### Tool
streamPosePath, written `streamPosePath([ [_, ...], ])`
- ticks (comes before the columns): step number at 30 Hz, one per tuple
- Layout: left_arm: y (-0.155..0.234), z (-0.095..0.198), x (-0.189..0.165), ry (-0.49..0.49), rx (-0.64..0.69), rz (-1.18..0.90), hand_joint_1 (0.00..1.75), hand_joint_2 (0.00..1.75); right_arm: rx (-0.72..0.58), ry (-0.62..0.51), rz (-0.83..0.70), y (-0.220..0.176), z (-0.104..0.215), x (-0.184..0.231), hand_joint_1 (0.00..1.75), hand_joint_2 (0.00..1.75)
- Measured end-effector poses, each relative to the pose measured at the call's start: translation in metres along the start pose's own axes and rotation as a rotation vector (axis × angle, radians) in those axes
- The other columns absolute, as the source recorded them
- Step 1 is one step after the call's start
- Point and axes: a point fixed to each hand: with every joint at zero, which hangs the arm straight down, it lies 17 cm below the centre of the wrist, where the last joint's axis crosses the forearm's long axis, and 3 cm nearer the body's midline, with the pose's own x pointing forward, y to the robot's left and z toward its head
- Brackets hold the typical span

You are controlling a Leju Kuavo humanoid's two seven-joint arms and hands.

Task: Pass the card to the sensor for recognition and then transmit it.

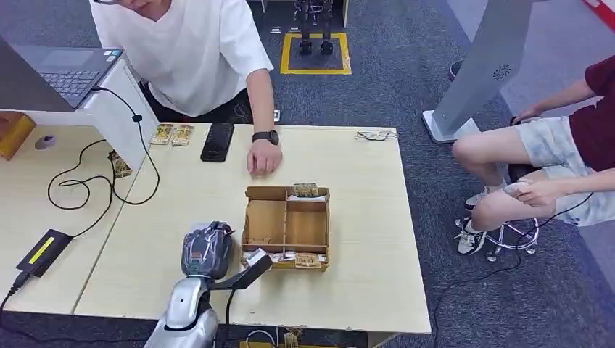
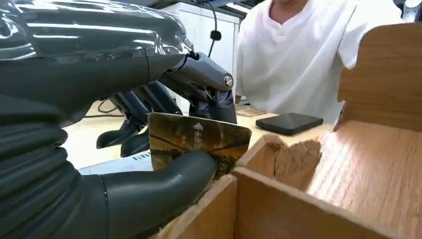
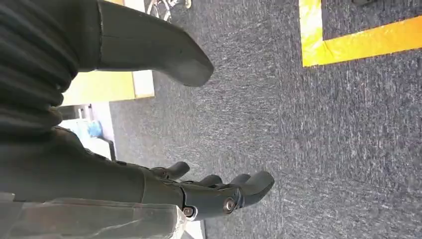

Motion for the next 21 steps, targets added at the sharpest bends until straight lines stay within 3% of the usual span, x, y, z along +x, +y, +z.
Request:
streamPosePath([
  [7, 0.000, 0.000, 0.000, 0.001, 0.000, 0.002, 1.75, 1.75, 0.003, 0.003, 0.003, 0.001, 0.002, 0.000, 0.00, 1.75],
  [21, 0.047, -0.002, 0.012, -0.057, 0.201, 0.068, 1.75, 1.75, 0.000, -0.030, 0.020, 0.002, 0.003, 0.005, 0.00, 1.75],
])
